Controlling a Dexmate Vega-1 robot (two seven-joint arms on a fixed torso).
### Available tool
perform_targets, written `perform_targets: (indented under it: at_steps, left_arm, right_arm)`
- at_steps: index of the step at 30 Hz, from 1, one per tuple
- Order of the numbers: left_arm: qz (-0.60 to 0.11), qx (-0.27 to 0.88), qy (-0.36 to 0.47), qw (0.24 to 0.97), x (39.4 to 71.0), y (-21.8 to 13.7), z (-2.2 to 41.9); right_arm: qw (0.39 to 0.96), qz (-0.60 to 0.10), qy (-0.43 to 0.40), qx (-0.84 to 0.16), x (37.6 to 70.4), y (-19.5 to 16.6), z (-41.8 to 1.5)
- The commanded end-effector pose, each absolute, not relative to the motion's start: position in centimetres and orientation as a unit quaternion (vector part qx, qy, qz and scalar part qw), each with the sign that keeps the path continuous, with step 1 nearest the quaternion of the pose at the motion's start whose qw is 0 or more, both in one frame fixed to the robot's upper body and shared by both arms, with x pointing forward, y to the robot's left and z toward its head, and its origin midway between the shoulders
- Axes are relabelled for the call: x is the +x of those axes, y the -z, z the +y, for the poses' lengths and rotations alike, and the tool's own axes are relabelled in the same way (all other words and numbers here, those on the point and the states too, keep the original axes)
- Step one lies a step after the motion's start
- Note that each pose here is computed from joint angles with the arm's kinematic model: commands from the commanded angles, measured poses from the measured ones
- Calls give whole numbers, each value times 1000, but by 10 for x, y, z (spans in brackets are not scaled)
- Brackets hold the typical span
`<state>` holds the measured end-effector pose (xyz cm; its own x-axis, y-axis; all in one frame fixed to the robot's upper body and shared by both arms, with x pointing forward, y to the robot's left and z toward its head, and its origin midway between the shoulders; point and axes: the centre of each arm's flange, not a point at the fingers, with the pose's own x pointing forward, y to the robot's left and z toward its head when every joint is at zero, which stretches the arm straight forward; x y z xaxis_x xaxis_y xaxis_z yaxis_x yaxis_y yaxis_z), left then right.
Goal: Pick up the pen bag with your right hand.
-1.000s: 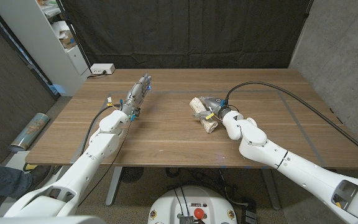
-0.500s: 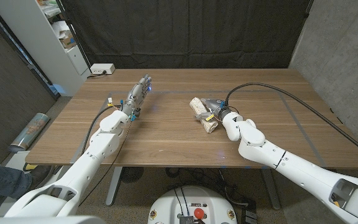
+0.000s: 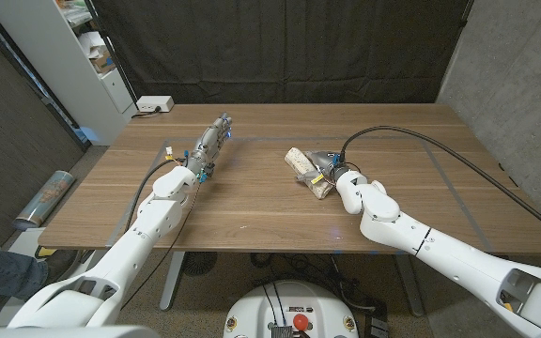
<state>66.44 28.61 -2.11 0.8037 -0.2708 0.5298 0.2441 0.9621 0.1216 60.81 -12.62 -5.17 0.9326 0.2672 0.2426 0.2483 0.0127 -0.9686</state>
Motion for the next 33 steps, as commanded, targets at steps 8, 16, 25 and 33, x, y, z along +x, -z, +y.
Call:
perform_targets:
  at_steps: [8,16,25,33]
  left_arm:
    - [-278,25,132,951,661,25,286]
    - [-276,22,138,951,664,27,278]
    - [-276,24,141,951,665,27,272]
    - [-275,24,141,951,664,28,270]
  right_arm:
    - [676,-211,7,-706,610,52,-120]
    - [672,-213,19,-709,608,53,-120]
    - [674,-215,24,-707,605,55,-125]
    - [675,-219,27,-704,601,54,-129]
